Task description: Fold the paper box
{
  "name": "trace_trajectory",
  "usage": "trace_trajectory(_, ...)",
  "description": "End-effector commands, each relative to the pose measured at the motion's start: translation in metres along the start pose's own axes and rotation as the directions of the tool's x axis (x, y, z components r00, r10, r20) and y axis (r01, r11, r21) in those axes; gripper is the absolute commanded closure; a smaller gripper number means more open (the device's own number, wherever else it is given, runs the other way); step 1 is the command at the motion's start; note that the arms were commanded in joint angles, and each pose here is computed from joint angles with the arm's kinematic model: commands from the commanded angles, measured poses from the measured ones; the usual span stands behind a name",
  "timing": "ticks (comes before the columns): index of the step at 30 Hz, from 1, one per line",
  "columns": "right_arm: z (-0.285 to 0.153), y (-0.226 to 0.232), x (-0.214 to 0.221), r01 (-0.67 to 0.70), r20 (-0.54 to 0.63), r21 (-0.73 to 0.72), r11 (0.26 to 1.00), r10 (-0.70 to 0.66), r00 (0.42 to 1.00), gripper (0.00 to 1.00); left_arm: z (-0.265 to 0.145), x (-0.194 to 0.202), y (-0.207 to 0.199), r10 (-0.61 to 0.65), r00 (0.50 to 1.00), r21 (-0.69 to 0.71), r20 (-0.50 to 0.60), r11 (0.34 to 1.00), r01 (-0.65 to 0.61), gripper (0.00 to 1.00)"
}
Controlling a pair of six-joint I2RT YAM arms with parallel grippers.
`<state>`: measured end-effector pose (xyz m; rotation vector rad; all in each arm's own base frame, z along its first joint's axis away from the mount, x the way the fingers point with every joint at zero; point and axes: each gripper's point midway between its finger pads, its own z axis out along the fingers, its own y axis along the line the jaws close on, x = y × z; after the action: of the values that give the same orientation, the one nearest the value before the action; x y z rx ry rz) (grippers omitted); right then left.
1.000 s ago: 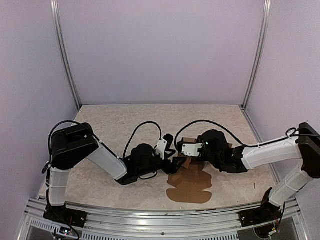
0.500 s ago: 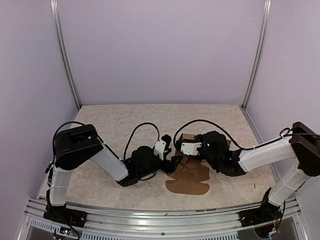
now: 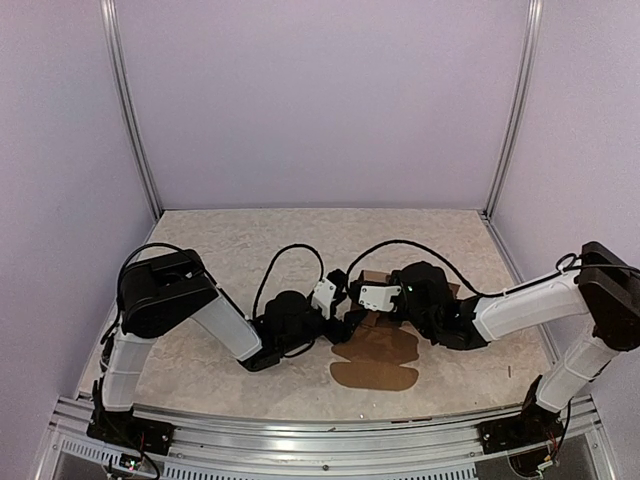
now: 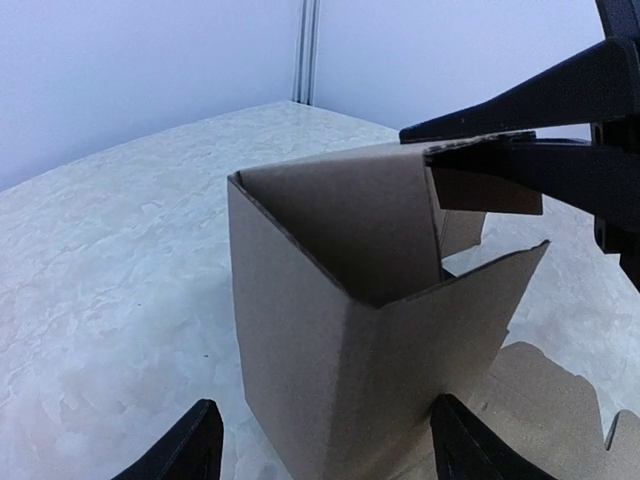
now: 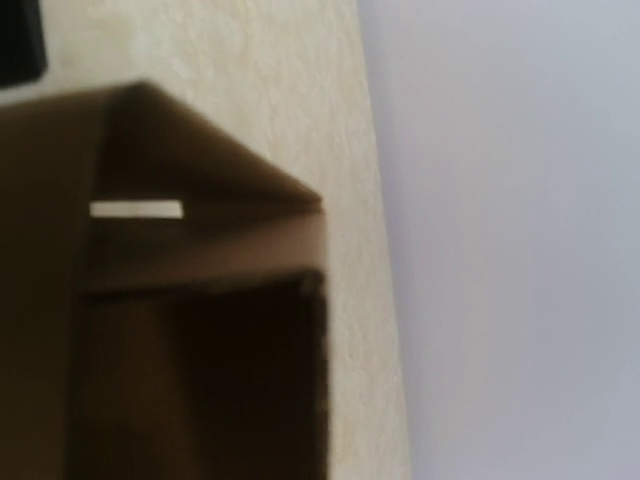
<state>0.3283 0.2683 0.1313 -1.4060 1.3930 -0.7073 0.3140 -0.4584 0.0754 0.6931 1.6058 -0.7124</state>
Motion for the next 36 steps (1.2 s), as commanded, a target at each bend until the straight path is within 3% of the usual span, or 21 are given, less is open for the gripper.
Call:
trace_trajectory(1,-0.005,0.015,-0.006,-0.003,0.028,-0.084,0.996,0.005,1.0,1.0,0.012,-0.018,0.006,0.026,0.997,0.024,0.077,0.999,-0.028,0.32)
trace_trajectory(8,-0.003,0.015,-0.008,-0.029,0.01,-0.106,0.994,0.031,0.999,1.0,0.023,-0.012,0.012,0.048,0.997,-0.028,0.061,0.999,-0.047,0.41)
trace_trajectory(20,-0.007,0.023,-0.006,-0.056,-0.018,-0.184,0.981,0.053,0.998,0.95,0.003,-0.02,0.03,0.049,0.995,-0.168,0.085,0.985,-0.034,0.48)
trace_trajectory(28,-0.013,0.04,-0.011,-0.086,-0.012,-0.297,0.951,0.087,0.996,0.92,0.016,-0.024,0.019,0.071,0.992,-0.106,0.108,0.993,-0.06,0.53)
trace_trajectory(36,-0.006,0.036,-0.011,-0.125,-0.049,-0.279,0.952,0.116,0.992,0.91,0.007,-0.034,0.007,0.116,0.977,-0.058,0.181,0.993,-0.107,0.52)
